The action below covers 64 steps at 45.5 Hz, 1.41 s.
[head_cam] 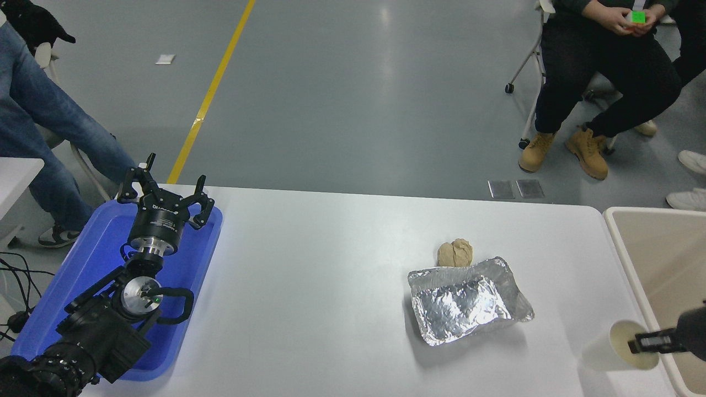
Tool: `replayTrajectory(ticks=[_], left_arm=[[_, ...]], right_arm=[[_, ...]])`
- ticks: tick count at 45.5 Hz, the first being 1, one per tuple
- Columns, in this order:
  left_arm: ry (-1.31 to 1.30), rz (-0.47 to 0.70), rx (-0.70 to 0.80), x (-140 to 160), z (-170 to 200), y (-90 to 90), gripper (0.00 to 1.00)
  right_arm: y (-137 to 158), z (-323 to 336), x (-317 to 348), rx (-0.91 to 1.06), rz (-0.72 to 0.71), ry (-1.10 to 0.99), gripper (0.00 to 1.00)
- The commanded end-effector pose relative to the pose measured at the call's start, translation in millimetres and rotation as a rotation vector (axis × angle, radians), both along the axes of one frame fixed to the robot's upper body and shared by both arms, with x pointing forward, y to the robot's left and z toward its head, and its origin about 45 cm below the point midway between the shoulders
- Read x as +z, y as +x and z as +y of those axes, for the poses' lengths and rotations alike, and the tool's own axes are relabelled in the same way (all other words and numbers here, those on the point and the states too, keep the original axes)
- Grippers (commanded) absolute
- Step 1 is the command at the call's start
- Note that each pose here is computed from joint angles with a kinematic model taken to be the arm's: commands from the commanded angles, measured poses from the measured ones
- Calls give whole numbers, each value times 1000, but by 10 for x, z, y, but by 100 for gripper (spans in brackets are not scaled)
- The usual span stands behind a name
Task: Pick up paper cup place in dustbin
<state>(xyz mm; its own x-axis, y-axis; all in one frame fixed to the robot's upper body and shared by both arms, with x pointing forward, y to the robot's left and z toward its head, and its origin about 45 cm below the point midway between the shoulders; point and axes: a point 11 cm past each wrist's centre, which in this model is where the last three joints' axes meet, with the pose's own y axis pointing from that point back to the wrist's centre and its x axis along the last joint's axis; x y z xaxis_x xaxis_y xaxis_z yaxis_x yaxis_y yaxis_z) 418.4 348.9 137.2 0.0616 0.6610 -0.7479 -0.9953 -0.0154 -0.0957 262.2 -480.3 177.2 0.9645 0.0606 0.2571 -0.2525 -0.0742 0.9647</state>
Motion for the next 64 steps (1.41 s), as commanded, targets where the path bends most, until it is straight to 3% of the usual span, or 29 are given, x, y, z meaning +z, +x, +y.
replayTrajectory(ticks=[1,17,32,45,54,64], left_arm=[[0,1,0,-6,2,-4,100],[0,0,0,1,0,1,100],[0,0,0,1,0,1,100],[0,0,0,1,0,1,100],[0,0,0,1,0,1,100],[0,0,0,1,0,1,100]], right_arm=[[420,89,625,-17,-95,26,0],[839,317,1598,-19,-188,71,0],[1000,485,2293,7,-263,75,0],[1013,513,2418,11,-277,74,0],[1076,227,2408,-63,-305,32,0],[1123,-576,2234,-308,-379,-36,0]])
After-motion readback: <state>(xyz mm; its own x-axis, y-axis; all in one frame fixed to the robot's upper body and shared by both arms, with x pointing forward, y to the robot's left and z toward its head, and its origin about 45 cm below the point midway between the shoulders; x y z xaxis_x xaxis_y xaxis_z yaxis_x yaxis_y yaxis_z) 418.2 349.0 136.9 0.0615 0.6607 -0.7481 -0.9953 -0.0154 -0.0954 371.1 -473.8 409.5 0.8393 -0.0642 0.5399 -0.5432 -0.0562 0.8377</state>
